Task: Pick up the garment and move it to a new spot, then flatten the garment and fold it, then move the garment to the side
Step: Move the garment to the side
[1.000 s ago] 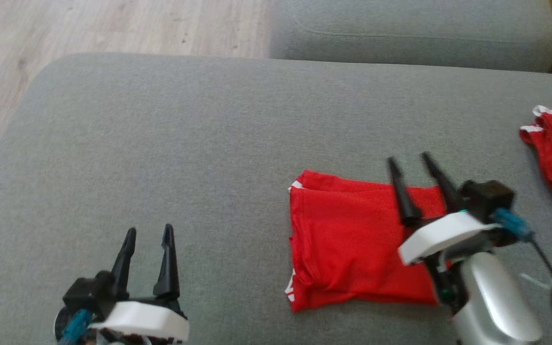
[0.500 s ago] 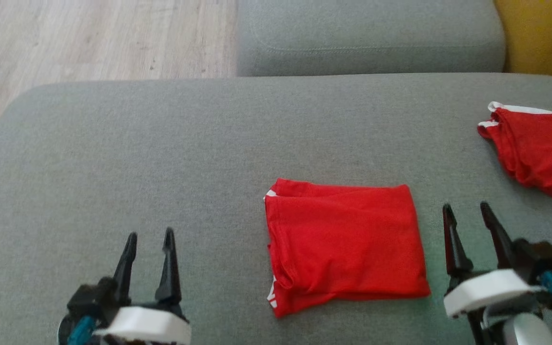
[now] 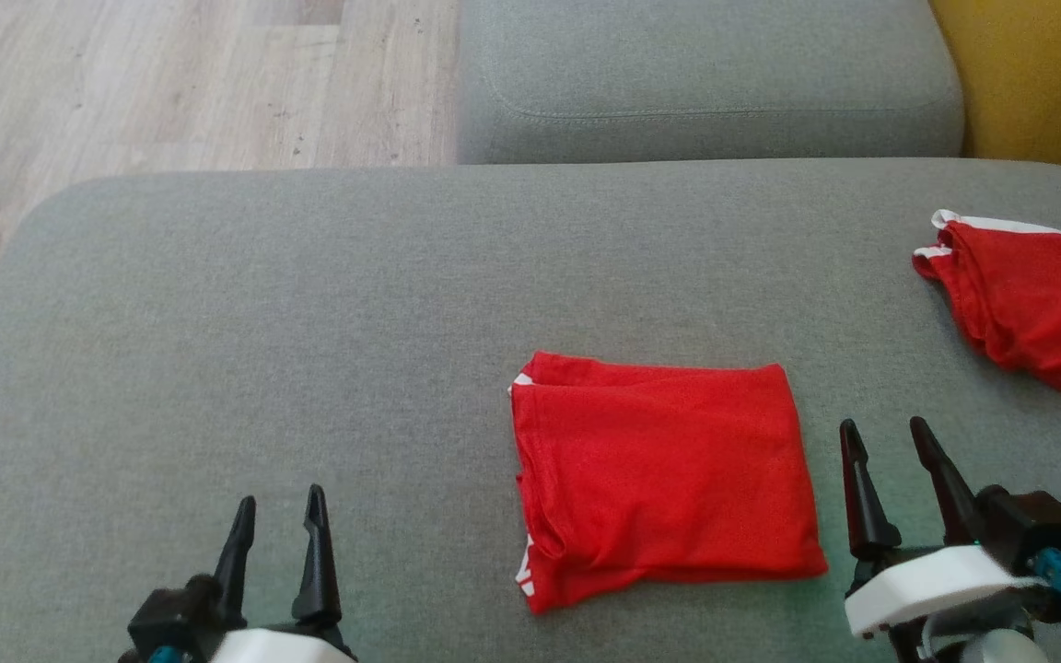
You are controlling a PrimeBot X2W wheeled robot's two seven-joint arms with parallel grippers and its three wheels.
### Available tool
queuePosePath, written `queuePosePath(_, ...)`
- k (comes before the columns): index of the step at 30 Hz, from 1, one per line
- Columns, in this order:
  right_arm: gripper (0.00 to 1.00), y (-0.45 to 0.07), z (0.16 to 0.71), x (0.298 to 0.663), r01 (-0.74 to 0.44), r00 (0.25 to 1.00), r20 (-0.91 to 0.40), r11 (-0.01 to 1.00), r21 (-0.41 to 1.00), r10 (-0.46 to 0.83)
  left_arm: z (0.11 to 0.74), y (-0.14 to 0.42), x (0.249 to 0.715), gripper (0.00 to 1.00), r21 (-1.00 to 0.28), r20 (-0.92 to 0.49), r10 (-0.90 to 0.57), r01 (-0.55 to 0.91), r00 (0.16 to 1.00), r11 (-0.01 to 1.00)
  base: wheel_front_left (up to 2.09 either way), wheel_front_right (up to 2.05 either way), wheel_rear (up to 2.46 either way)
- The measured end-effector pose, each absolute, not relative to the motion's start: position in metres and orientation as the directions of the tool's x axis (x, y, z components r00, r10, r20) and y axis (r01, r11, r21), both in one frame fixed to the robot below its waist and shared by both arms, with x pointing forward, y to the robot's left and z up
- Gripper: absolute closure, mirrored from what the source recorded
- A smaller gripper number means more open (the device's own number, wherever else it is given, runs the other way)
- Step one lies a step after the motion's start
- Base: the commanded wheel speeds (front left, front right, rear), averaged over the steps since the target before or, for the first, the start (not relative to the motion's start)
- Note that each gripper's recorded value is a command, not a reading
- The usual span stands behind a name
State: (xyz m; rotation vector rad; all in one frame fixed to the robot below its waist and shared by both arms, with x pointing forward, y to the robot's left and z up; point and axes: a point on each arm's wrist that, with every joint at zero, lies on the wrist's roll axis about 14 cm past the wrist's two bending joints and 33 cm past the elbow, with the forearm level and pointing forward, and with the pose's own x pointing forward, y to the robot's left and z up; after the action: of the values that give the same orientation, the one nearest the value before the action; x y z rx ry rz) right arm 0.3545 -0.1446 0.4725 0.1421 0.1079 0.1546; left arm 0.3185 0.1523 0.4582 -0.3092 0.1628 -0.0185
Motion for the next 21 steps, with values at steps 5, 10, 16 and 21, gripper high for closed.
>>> queuePosePath(5, 0.00, -0.140, 0.473, 0.356, -0.158, 0.980, -0.095, 0.976, 0.153, 0.174, 0.456, 0.153, 0.317, 0.00, -0.307, -0.160, -0.039, -0.012, 0.986, 0.952, 0.00, 0.00, 0.00)
queuePosePath(10, 0.00, -0.138, 0.471, 0.357, -0.165, 0.978, -0.101, 0.975, 0.149, 0.181, 0.455, 0.154, 0.316, 0.00, -0.307, -0.162, -0.039, -0.013, 0.986, 0.952, 0.00, 0.00, 0.00)
queuePosePath(16, 0.00, -0.139, 0.461, 0.368, -0.168, 0.964, -0.192, 0.981, 0.095, 0.183, 0.452, 0.157, 0.316, 0.00, -0.306, -0.173, -0.029, -0.026, 0.984, 0.952, 0.00, 0.00, 0.00)
queuePosePath(21, 0.00, -0.131, 0.438, 0.386, -0.194, 0.906, -0.374, 0.980, 0.054, 0.200, 0.448, 0.160, 0.317, 0.00, -0.303, -0.186, -0.014, -0.044, 0.982, 0.952, 0.00, 0.00, 0.00)
